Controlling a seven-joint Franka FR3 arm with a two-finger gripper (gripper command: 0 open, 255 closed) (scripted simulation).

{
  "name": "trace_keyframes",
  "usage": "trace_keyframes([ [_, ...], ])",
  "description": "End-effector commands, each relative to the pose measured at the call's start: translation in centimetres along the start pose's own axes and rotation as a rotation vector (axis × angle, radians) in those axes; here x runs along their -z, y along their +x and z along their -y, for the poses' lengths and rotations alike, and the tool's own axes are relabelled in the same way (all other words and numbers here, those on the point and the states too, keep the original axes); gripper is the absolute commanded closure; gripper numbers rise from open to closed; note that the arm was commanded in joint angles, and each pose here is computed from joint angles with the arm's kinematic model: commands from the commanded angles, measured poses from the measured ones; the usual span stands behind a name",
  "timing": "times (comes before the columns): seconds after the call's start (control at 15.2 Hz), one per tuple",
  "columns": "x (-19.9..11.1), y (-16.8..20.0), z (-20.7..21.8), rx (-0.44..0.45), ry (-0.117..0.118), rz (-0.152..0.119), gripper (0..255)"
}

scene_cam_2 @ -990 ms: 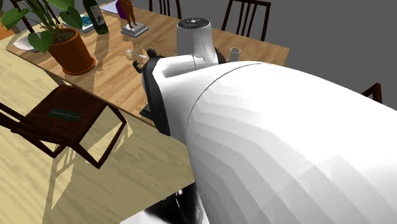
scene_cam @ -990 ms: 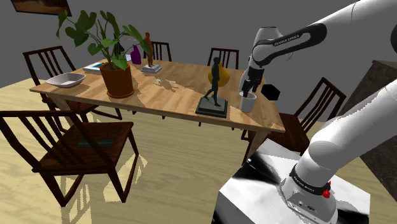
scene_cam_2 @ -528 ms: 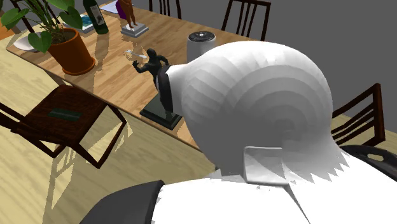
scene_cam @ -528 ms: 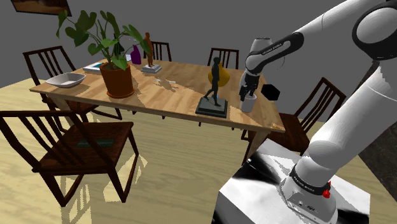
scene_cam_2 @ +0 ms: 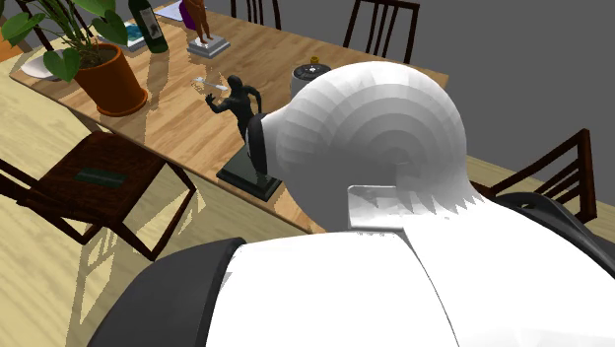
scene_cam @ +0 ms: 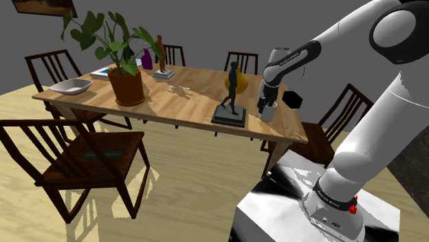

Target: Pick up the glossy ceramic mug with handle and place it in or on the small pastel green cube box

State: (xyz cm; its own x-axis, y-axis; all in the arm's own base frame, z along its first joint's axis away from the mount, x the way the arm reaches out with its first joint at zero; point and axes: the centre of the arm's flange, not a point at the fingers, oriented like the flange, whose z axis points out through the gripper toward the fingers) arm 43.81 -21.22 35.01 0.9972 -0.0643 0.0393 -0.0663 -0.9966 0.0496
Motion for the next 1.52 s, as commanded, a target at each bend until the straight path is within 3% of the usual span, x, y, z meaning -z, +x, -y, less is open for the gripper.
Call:
trace_keyframes([
  [0.0, 0.0, 0.0, 0.0, 0.000, 0.000, 0.000, 0],
  [0.2, 0.0, 0.0, 0.0, 0.000, 0.000, 0.000, 0],
  [0.26, 0.0, 0.0, 0.0, 0.000, 0.000, 0.000, 255],
  [0.86, 0.0, 0.0, 0.0, 0.000, 0.000, 0.000, 255],
  [1.45, 4.7, 0.2, -0.2, 0.000, 0.000, 0.000, 255],
])
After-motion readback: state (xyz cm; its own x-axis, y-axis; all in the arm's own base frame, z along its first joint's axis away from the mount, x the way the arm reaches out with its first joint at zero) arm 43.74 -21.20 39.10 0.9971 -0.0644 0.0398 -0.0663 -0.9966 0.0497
